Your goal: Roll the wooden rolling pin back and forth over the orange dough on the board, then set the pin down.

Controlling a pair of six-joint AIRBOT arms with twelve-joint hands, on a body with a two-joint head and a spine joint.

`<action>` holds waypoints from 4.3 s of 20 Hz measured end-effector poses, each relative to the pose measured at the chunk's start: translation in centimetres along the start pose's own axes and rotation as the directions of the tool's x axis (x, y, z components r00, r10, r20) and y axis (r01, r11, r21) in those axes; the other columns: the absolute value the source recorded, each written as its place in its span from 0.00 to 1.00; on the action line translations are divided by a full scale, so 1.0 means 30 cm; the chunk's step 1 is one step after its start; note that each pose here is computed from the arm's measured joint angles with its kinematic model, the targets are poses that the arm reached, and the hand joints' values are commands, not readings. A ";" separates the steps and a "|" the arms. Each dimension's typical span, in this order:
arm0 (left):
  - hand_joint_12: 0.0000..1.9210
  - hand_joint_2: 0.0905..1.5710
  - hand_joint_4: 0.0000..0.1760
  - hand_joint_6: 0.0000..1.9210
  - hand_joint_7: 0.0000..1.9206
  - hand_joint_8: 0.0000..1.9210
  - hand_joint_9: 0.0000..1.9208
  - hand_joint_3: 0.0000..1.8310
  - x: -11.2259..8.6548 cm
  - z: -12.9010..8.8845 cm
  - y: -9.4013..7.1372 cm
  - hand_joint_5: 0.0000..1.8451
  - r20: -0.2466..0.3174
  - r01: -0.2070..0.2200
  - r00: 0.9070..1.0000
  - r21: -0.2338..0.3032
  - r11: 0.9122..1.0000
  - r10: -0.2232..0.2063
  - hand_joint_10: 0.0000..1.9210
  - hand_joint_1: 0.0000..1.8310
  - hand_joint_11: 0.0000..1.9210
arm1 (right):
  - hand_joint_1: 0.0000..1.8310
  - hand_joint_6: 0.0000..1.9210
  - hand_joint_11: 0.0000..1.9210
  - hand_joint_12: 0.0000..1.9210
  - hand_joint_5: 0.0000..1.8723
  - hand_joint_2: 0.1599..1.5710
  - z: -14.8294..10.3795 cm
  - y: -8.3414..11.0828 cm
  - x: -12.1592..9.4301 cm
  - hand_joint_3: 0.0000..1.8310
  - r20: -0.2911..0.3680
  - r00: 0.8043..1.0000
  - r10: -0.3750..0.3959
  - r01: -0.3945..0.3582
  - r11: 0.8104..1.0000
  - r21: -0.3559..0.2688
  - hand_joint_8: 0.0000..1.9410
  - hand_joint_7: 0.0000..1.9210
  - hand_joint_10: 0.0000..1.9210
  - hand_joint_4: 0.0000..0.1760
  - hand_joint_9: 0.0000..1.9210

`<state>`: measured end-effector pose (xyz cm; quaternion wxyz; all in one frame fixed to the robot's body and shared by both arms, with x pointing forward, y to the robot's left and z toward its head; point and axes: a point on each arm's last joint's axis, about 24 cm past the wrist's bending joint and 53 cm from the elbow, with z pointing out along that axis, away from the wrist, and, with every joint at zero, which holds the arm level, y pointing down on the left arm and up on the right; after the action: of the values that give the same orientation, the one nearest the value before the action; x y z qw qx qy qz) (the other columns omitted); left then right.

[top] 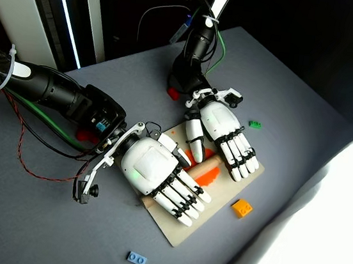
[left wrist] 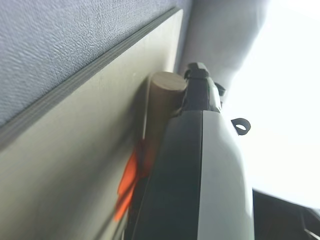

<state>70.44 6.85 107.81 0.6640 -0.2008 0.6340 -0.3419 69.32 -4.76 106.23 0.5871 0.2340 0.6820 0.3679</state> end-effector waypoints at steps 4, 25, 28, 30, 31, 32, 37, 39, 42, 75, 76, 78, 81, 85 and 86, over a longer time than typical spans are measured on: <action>0.00 0.97 0.00 0.00 0.04 0.00 0.01 0.00 -0.003 0.007 0.007 0.04 0.002 -0.006 1.000 0.000 1.000 0.006 0.00 0.00 0.00 | 0.00 0.00 0.00 0.00 0.06 1.00 0.011 -0.005 -0.005 0.04 0.008 1.000 -0.006 0.006 1.000 -0.001 0.00 0.05 0.00 0.00 0.02; 0.04 0.97 0.00 0.00 0.03 0.00 0.01 0.00 -0.001 0.069 -0.004 0.03 0.016 -0.018 1.000 0.010 1.000 0.018 0.00 0.00 0.00 | 0.00 0.00 0.00 0.00 0.05 1.00 0.060 -0.017 -0.037 0.04 0.027 1.000 0.011 -0.011 1.000 0.005 0.00 0.05 0.00 0.00 0.02; 0.05 0.97 0.00 0.00 0.04 0.00 0.02 0.00 0.000 0.075 -0.004 0.04 0.020 -0.010 1.000 0.010 1.000 0.010 0.00 0.00 0.00 | 0.00 0.01 0.00 0.00 0.06 1.00 0.063 -0.019 -0.041 0.03 0.028 1.000 0.010 -0.011 1.000 0.004 0.00 0.05 0.00 0.00 0.02; 0.03 0.97 0.00 0.00 0.03 0.00 0.01 0.00 -0.001 0.080 -0.006 0.04 0.018 -0.004 1.000 0.013 1.000 0.004 0.00 0.00 0.00 | 0.00 0.00 0.01 0.00 0.05 1.00 0.068 -0.017 -0.043 0.04 0.027 1.000 0.014 -0.014 1.000 0.002 0.00 0.05 0.00 0.00 0.02; 0.03 0.97 0.00 0.00 0.03 0.00 0.01 0.00 -0.003 0.084 -0.003 0.04 0.018 -0.003 1.000 0.015 1.000 0.003 0.00 0.00 0.00 | 0.00 0.00 0.01 0.00 0.05 1.00 0.071 -0.020 -0.045 0.04 0.028 0.999 0.019 -0.019 1.000 0.006 0.00 0.05 0.00 0.00 0.02; 0.05 0.97 0.00 0.00 0.04 0.00 0.02 0.00 0.000 0.087 -0.004 0.04 0.013 -0.002 1.000 0.014 1.000 0.002 0.00 0.00 0.00 | 0.00 0.00 0.01 0.00 0.05 1.00 0.075 -0.017 -0.047 0.04 0.029 0.999 0.019 -0.019 1.000 0.004 0.00 0.05 0.01 0.00 0.02; 0.03 0.97 0.00 0.01 0.04 0.00 0.01 0.00 -0.003 0.101 -0.005 0.05 0.008 -0.005 1.000 0.016 1.000 0.005 0.00 0.00 0.00 | 0.00 0.01 0.01 0.01 0.07 1.00 0.085 -0.024 -0.051 0.04 0.030 0.999 0.020 -0.021 1.000 0.005 0.01 0.07 0.01 0.00 0.04; 0.05 0.97 0.00 0.01 0.06 0.01 0.03 0.00 -0.002 0.107 -0.005 0.06 0.009 -0.009 1.000 0.019 1.000 0.009 0.01 0.00 0.00 | 0.00 0.00 0.00 0.09 0.09 1.00 0.092 -0.029 -0.056 0.04 0.034 0.999 0.017 -0.017 1.000 0.006 0.00 0.09 0.00 0.00 0.06; 0.07 0.97 0.00 0.01 0.08 0.00 0.05 0.00 -0.002 0.115 -0.010 0.08 0.011 -0.009 1.000 0.021 1.000 0.009 0.01 0.00 0.00 | 0.00 0.01 0.00 0.11 0.10 1.00 0.098 -0.033 -0.059 0.04 0.039 0.999 0.014 -0.015 1.000 0.007 0.00 0.10 0.01 0.00 0.07; 0.10 0.97 0.00 0.00 0.11 0.00 0.08 0.00 -0.002 0.141 -0.024 0.10 -0.010 0.031 0.999 0.022 0.999 -0.031 0.00 0.00 0.00 | 0.00 0.00 0.00 0.32 0.17 1.00 0.117 -0.034 -0.084 0.04 0.063 0.997 0.041 -0.041 0.999 0.009 0.00 0.17 0.00 0.00 0.13; 0.09 0.97 0.00 0.00 0.11 0.00 0.08 0.00 -0.007 0.141 -0.022 0.10 -0.009 0.038 0.999 0.021 0.999 -0.038 0.00 0.00 0.00 | 0.00 0.00 0.00 0.34 0.16 1.00 0.116 -0.032 -0.083 0.03 0.063 0.997 0.042 -0.043 0.999 0.008 0.00 0.17 0.00 0.00 0.13; 0.17 0.97 0.00 0.00 0.13 0.00 0.10 0.00 -0.008 0.141 -0.021 0.11 -0.010 0.044 0.999 0.021 0.999 -0.044 0.01 0.00 0.00 | 0.00 0.00 0.00 0.33 0.16 1.00 0.114 -0.030 -0.082 0.03 0.063 0.997 0.044 -0.044 0.999 0.008 0.00 0.16 0.00 0.00 0.13; 0.14 0.97 0.00 0.00 0.11 0.00 0.08 0.00 -0.009 0.136 -0.021 0.10 -0.011 0.054 0.998 0.020 0.998 -0.054 0.00 0.00 0.00 | 0.00 0.00 0.00 0.28 0.15 1.00 0.112 -0.028 -0.081 0.04 0.064 0.997 0.046 -0.046 0.999 0.008 0.00 0.15 0.00 0.00 0.12; 0.12 0.97 0.00 0.00 0.10 0.00 0.08 0.00 -0.008 0.133 -0.020 0.09 -0.011 0.055 0.998 0.019 0.998 -0.055 0.00 0.00 0.00 | 0.00 0.00 0.00 0.30 0.15 1.00 0.106 -0.027 -0.079 0.03 0.068 0.996 0.053 -0.054 0.999 0.009 0.00 0.15 0.00 0.00 0.12; 0.08 0.97 0.00 0.00 0.10 0.00 0.07 0.00 -0.008 0.131 -0.019 0.09 -0.009 0.054 0.999 0.020 0.998 -0.054 0.00 0.00 0.00 | 0.00 0.00 0.00 0.33 0.15 1.00 0.104 -0.026 -0.079 0.03 0.070 0.996 0.055 -0.056 0.998 0.009 0.00 0.16 0.01 0.00 0.13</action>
<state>74.19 5.98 108.82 0.6538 -0.2095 0.6277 -0.3670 72.92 -6.30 107.00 0.5988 0.2686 0.6565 0.3719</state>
